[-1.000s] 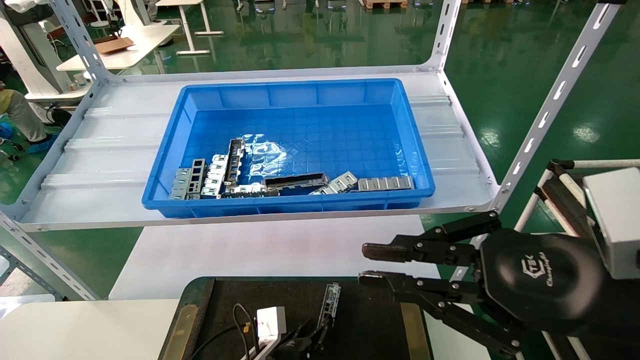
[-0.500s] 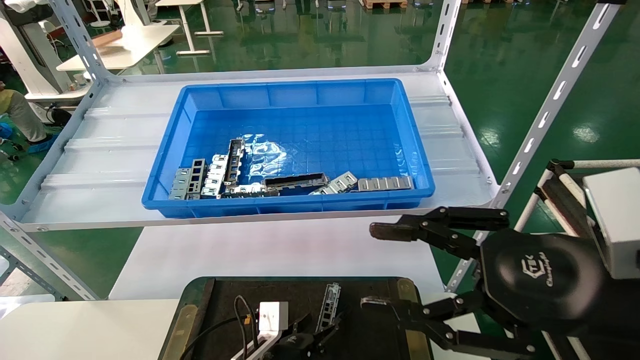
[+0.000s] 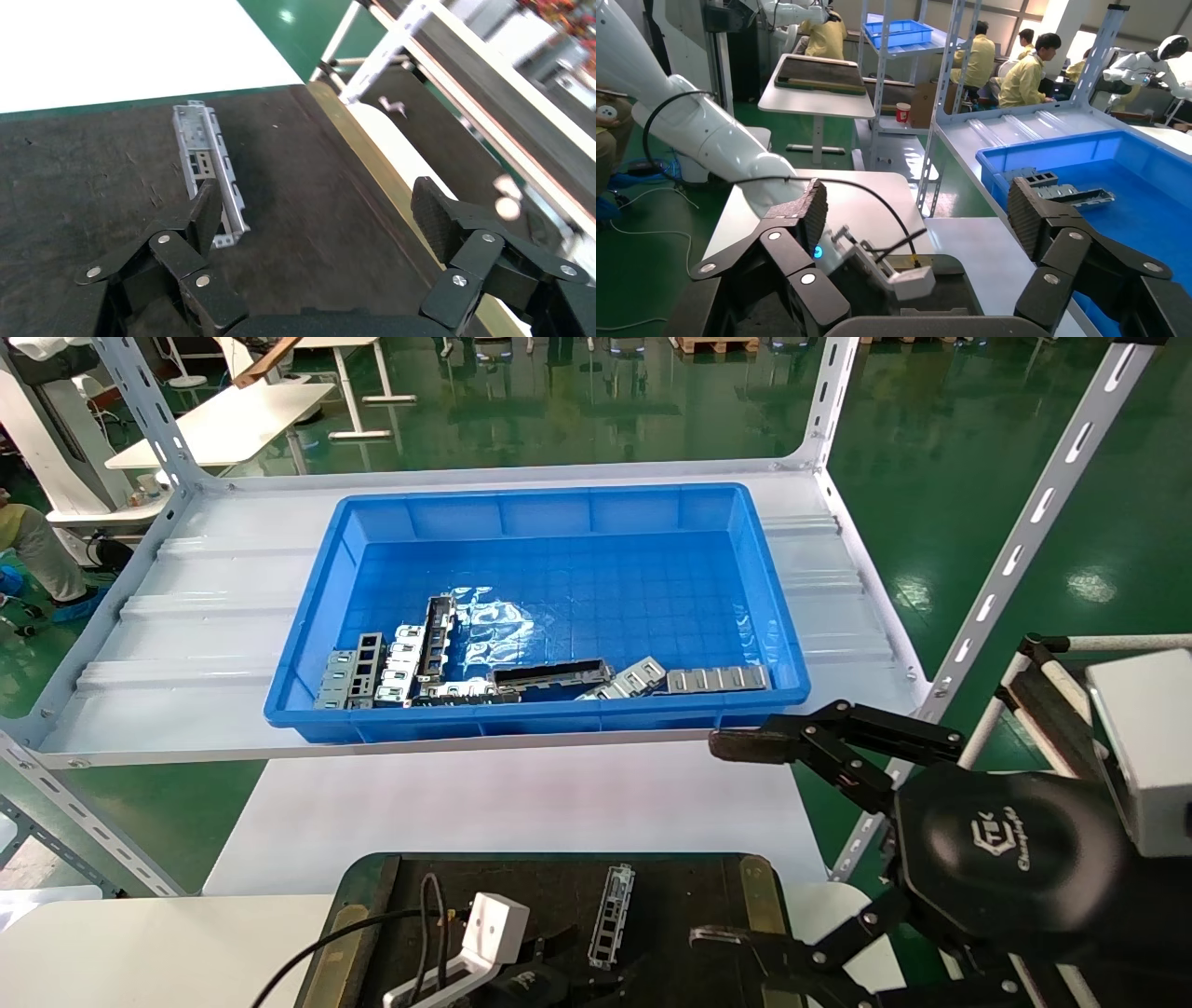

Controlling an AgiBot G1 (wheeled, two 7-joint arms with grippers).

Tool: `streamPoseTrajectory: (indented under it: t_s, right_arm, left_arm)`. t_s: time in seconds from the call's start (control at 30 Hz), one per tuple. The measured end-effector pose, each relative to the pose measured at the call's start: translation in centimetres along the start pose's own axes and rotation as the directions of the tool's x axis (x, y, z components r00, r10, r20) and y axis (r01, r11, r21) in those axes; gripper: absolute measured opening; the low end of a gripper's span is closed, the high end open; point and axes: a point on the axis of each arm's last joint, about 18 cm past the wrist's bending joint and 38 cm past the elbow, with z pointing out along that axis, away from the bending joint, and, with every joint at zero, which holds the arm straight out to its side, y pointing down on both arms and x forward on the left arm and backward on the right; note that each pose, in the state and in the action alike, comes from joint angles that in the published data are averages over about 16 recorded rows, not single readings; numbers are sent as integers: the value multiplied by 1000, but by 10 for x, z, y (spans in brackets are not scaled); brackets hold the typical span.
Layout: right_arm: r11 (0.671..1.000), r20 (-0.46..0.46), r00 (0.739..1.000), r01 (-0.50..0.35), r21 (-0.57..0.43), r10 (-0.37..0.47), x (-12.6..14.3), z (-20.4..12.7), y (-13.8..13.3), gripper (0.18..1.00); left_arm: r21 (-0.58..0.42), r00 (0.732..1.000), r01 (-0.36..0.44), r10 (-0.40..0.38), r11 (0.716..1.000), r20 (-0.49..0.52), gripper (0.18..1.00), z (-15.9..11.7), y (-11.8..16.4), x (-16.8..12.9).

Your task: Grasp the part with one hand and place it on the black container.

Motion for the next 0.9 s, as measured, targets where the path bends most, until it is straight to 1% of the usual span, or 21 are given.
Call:
streamPoseTrajectory:
  t_s: [0.13, 0.33, 0.63, 0.9]
  right_arm:
    - [1000, 0, 1000, 0, 0, 0, 0, 0, 0, 919]
    - [1000, 0, 1000, 0, 0, 0, 0, 0, 0, 972]
    - [1000, 0, 1000, 0, 0, 0, 0, 0, 0, 998]
    - [1000, 0, 1000, 0, 0, 0, 0, 0, 0, 1001]
  left_arm:
    - [-17, 998, -41, 40, 999, -48, 970, -15, -6, -4]
    - [-23, 990, -92, 89, 995, -112, 995, -36, -15, -10]
    - [-8, 971, -145, 141, 989, -191, 1001, -67, -28, -12]
    - [13, 958, -171, 169, 985, -232, 1001, -92, -40, -12]
